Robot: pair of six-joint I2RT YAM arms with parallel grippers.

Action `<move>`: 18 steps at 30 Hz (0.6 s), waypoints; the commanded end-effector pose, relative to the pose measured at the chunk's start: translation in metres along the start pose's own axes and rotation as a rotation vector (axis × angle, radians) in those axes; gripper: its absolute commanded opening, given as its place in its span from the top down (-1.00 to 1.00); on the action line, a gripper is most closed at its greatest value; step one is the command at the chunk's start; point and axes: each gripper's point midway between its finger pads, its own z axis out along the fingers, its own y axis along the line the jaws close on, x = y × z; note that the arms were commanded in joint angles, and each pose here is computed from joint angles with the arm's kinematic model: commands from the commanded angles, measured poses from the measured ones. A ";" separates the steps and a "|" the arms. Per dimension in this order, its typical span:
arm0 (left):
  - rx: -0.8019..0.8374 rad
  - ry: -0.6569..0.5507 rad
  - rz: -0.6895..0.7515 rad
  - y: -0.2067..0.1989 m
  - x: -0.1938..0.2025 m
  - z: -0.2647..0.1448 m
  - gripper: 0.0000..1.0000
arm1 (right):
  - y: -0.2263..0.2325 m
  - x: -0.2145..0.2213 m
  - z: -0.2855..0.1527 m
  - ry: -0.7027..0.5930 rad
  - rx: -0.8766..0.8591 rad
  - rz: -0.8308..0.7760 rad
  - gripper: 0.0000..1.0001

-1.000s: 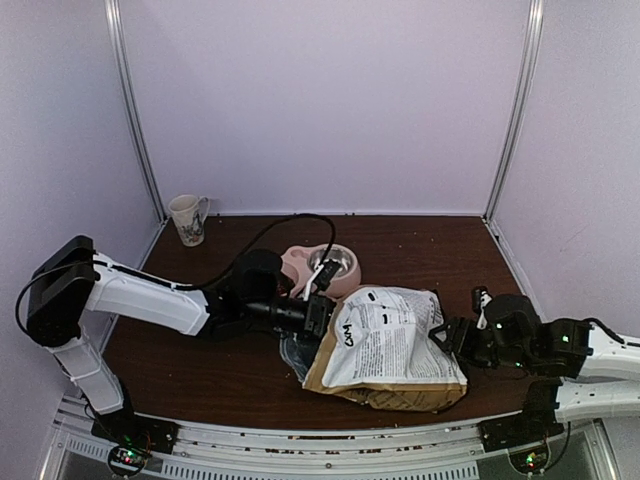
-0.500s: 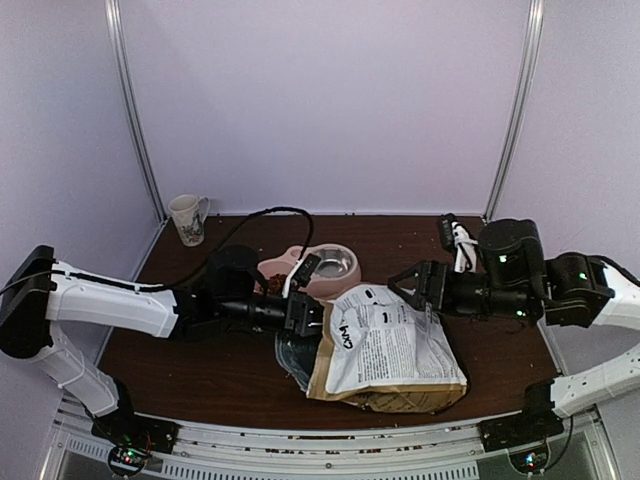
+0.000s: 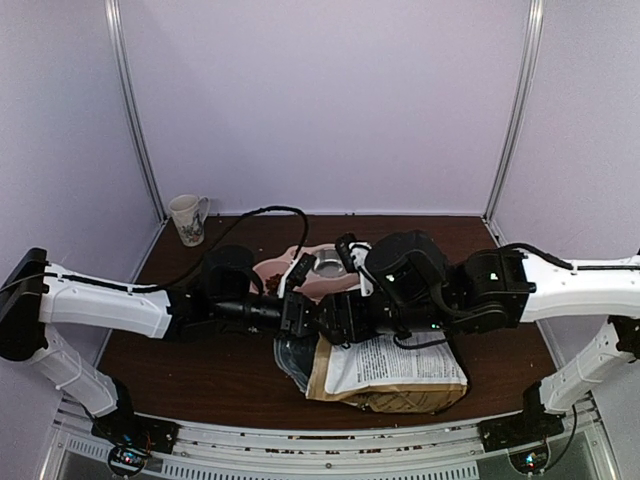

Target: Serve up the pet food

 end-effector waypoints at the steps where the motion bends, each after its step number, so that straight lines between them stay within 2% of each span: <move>1: 0.140 -0.095 0.138 -0.051 -0.024 -0.014 1.00 | 0.011 -0.005 0.002 0.006 0.002 -0.064 -0.45; 3: 0.141 -0.100 0.139 -0.052 -0.025 -0.015 1.00 | 0.006 -0.002 0.005 0.025 0.051 -0.088 -0.38; 7: 0.132 -0.112 0.134 -0.052 -0.026 -0.018 1.00 | -0.011 0.004 0.004 0.046 0.135 -0.106 -0.10; 14: 0.147 -0.133 0.134 -0.060 -0.030 -0.024 1.00 | -0.032 0.009 0.000 0.052 0.235 -0.111 0.17; 18: 0.140 -0.142 0.130 -0.059 -0.030 -0.027 1.00 | -0.035 0.008 -0.001 0.047 0.249 -0.106 0.57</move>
